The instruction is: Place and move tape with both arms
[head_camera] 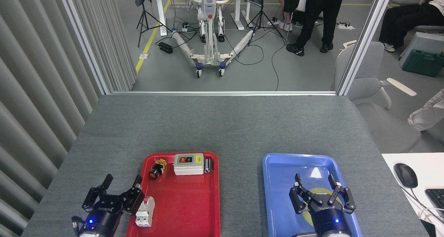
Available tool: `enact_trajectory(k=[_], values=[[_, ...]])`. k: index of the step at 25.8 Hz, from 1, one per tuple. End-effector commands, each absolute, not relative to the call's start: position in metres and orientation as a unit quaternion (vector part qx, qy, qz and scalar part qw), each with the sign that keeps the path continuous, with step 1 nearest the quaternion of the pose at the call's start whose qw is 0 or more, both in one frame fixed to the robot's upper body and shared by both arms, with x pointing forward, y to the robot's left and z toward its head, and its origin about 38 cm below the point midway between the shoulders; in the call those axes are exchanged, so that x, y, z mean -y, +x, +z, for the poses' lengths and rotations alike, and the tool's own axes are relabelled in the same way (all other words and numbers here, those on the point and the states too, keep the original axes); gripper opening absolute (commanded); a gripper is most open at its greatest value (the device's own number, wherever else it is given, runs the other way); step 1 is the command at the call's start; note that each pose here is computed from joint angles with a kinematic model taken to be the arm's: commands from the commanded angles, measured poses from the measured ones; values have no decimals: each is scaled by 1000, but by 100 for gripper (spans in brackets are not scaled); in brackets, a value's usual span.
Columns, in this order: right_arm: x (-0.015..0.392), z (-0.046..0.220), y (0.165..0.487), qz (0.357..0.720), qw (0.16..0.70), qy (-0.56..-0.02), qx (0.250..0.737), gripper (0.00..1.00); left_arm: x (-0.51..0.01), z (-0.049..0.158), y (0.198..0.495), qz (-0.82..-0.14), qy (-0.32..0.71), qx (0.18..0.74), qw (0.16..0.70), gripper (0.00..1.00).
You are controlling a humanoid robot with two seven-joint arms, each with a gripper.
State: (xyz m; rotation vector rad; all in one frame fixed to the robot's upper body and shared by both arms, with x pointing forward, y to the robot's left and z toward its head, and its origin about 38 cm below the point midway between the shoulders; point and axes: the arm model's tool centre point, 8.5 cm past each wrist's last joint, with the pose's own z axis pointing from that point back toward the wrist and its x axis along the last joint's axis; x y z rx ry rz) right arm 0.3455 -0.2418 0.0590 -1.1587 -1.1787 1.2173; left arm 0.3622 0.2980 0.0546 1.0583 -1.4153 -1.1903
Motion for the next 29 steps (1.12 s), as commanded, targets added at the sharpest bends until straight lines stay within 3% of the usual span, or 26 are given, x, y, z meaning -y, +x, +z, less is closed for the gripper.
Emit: enact_trajectory(k=[1,29], values=[[240,59,345,508,517,-482,492,99,-299,54,362,-489,434,581,485,100],[243,57,343,509,520,-483,487,99,-301,57,361,-489,437,581,482,100]])
